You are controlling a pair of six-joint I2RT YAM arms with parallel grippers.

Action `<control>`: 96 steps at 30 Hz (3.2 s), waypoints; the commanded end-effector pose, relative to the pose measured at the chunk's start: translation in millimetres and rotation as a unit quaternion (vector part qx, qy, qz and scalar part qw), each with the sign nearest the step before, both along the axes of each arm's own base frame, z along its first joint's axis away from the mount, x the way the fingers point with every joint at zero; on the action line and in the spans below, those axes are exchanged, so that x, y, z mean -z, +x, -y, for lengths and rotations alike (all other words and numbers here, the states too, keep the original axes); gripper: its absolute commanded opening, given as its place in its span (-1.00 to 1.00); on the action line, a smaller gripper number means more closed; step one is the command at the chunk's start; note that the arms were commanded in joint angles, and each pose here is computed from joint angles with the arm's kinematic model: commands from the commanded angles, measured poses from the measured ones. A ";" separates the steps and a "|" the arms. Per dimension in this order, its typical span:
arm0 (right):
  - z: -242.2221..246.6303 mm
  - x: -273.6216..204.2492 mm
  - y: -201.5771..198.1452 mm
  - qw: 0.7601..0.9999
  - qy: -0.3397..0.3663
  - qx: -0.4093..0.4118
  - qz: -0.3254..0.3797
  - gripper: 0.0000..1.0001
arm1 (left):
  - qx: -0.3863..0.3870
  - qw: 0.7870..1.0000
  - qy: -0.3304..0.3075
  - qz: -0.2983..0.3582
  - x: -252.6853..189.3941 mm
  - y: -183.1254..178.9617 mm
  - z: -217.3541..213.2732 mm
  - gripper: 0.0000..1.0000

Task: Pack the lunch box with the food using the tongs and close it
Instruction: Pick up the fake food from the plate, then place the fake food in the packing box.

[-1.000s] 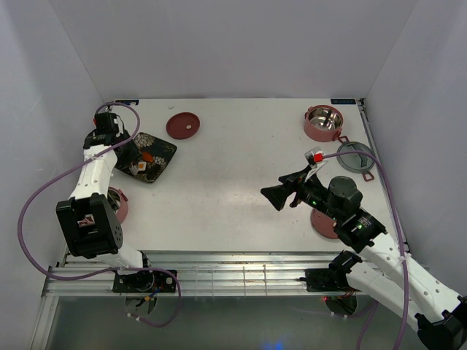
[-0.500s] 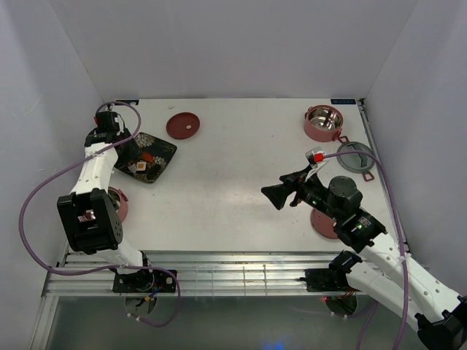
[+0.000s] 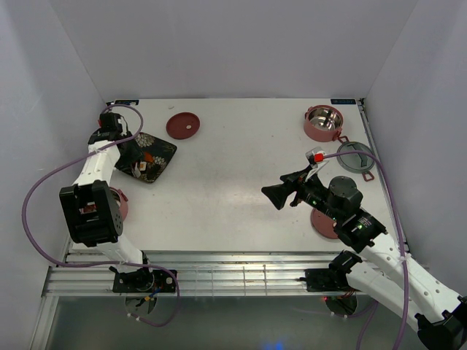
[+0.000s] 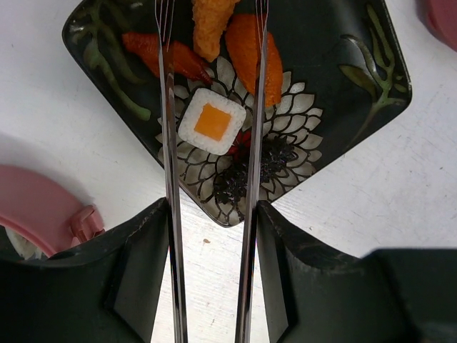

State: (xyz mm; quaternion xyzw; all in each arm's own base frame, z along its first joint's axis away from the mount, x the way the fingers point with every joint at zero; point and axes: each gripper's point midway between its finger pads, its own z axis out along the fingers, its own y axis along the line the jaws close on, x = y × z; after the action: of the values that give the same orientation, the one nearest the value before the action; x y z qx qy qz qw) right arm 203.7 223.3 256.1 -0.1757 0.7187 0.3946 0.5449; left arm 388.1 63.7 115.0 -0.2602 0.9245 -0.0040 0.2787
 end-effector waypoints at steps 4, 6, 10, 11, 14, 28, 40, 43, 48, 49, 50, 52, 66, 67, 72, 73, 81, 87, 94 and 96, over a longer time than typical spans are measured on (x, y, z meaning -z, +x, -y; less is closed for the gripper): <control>1.8 -13.9 2.6 1.000 0.010 0.007 0.025 0.92 | -0.001 0.999 0.008 0.031 -15.8 13.8 -2.5 0.14; 2.2 -13.5 2.9 1.000 0.009 0.008 0.025 0.92 | -0.002 1.000 0.009 0.027 -13.3 13.5 -3.0 0.13; 3.2 -14.8 2.7 1.000 0.010 0.010 0.027 0.92 | -0.003 1.000 0.008 0.021 -8.5 13.9 -4.0 0.12; 3.8 -14.8 3.4 0.999 0.010 0.012 0.027 0.92 | -0.003 1.000 0.009 0.020 -7.8 14.4 -3.7 0.13; 3.7 -14.4 3.2 1.000 0.009 0.012 0.027 0.92 | -0.003 1.000 0.005 0.018 -5.4 15.0 -2.9 0.12; 5.3 -17.4 1.8 0.999 0.011 0.012 0.032 0.91 | -0.006 1.000 -0.008 0.024 -11.6 14.1 1.3 -0.15; 2.6 -17.0 -0.1 0.999 0.013 0.004 0.030 0.92 | -0.023 0.997 0.001 0.073 -64.3 3.8 0.8 -0.59; 1.9 -17.0 -0.5 0.999 0.014 0.002 0.029 0.92 | -0.027 0.997 0.000 0.077 -69.8 0.0 1.5 -0.63; 1.3 -16.6 -1.2 0.999 0.015 0.000 0.028 0.92 | -0.027 0.997 -0.006 0.077 -71.4 -7.6 4.5 -0.77; 1.4 -17.4 -1.1 0.999 0.016 0.000 0.028 0.92 | -0.029 0.997 -0.006 0.077 -72.1 -9.2 4.9 -0.78; 1.4 -17.8 -1.5 0.999 0.016 -0.001 0.029 0.92 | -0.032 0.996 -0.006 0.082 -77.0 -11.8 4.7 -0.79; 1.4 -18.0 -2.3 0.999 0.017 -0.002 0.029 0.92 | -0.040 0.996 -0.006 0.083 -81.9 -16.8 4.2 -0.90; 2.9 -24.6 -8.9 0.999 0.029 -0.010 0.036 0.91 | -0.181 0.982 0.015 0.050 -102.5 -110.5 -19.8 -1.00; 3.2 -24.7 -8.8 0.999 0.029 -0.008 0.036 0.91 | -0.190 0.980 0.017 0.052 -103.0 -118.0 -20.9 -1.00; -0.3 -21.8 -10.5 0.999 0.029 -0.020 0.032 0.91 | -0.255 0.965 0.044 0.031 -95.4 -156.1 -33.6 -1.00; -1.2 -21.8 -11.2 0.999 0.029 -0.023 0.031 0.91 | -0.268 0.961 0.055 0.031 -96.8 -162.0 -37.5 -1.00; -3.8 -19.0 -11.1 0.999 0.030 -0.028 0.027 0.91 | -0.287 0.955 0.074 0.013 -79.0 -184.7 -43.0 -1.00; -2.4 -18.9 -9.7 0.999 0.027 -0.023 0.027 0.91 | -0.286 0.955 0.072 0.001 -64.3 -183.3 -42.9 -1.00; -2.8 -20.5 -11.0 0.999 0.029 -0.026 0.029 0.91 | -0.310 0.947 0.090 -0.007 -60.7 -193.0 -49.4 -0.92; -2.9 -19.0 -10.7 0.999 0.028 -0.025 0.027 0.91 | -0.318 0.943 0.095 -0.017 -56.0 -197.3 -50.6 -0.90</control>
State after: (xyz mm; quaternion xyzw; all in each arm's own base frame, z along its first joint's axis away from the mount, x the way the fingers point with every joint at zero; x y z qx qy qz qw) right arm 193.7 224.8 265.3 -0.1871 0.7044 0.4140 0.5453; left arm 197.2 104.3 168.6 -0.4943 0.8152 0.1511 0.2613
